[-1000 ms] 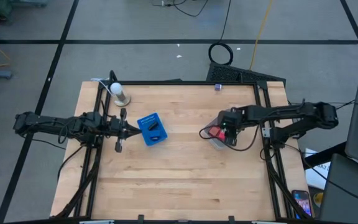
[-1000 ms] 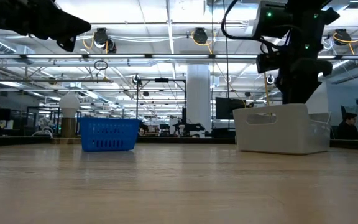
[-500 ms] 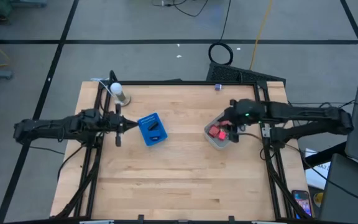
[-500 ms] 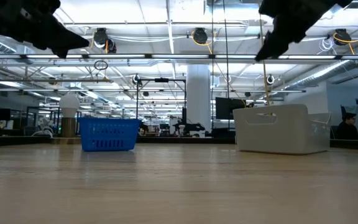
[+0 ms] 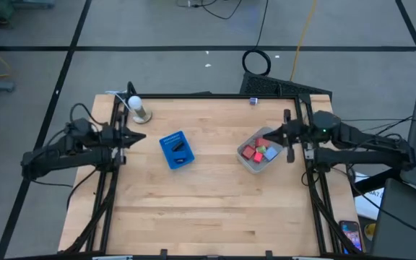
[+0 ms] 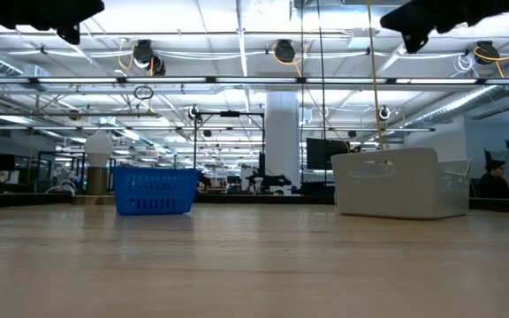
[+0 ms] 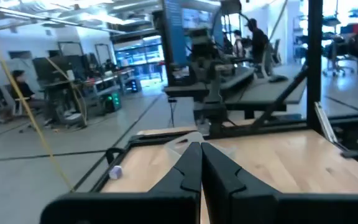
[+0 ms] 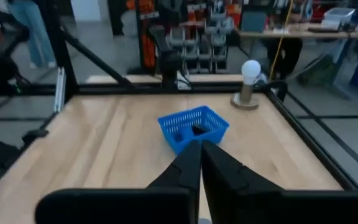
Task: Pick & Place Office items
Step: Return to Home Position
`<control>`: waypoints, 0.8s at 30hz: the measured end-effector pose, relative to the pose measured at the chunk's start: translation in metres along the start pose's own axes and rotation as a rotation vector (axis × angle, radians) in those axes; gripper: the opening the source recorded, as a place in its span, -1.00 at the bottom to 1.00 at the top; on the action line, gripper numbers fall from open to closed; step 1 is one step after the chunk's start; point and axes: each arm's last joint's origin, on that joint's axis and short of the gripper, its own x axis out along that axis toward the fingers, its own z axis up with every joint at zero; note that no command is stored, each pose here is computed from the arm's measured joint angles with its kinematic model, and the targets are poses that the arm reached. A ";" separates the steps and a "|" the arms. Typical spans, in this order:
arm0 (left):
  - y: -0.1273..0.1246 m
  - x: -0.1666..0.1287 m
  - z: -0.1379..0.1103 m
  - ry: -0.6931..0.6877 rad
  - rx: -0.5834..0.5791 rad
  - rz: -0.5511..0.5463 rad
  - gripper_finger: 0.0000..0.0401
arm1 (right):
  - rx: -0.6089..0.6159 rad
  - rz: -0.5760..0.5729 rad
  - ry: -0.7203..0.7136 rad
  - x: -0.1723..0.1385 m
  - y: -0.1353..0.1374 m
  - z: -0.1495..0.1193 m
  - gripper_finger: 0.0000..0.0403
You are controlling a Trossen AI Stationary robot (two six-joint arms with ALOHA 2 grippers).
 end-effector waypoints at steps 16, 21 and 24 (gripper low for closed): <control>-0.002 0.005 -0.035 0.039 -0.031 0.079 -1.00 | 0.099 -0.094 -0.119 -0.027 0.000 -0.072 -1.00; -0.004 0.010 -0.051 0.051 -0.005 0.041 -1.00 | 0.087 -0.094 -0.105 -0.026 0.000 -0.088 -1.00; -0.007 0.012 -0.061 0.075 0.012 0.001 -1.00 | 0.080 -0.095 -0.120 -0.024 0.000 -0.097 -1.00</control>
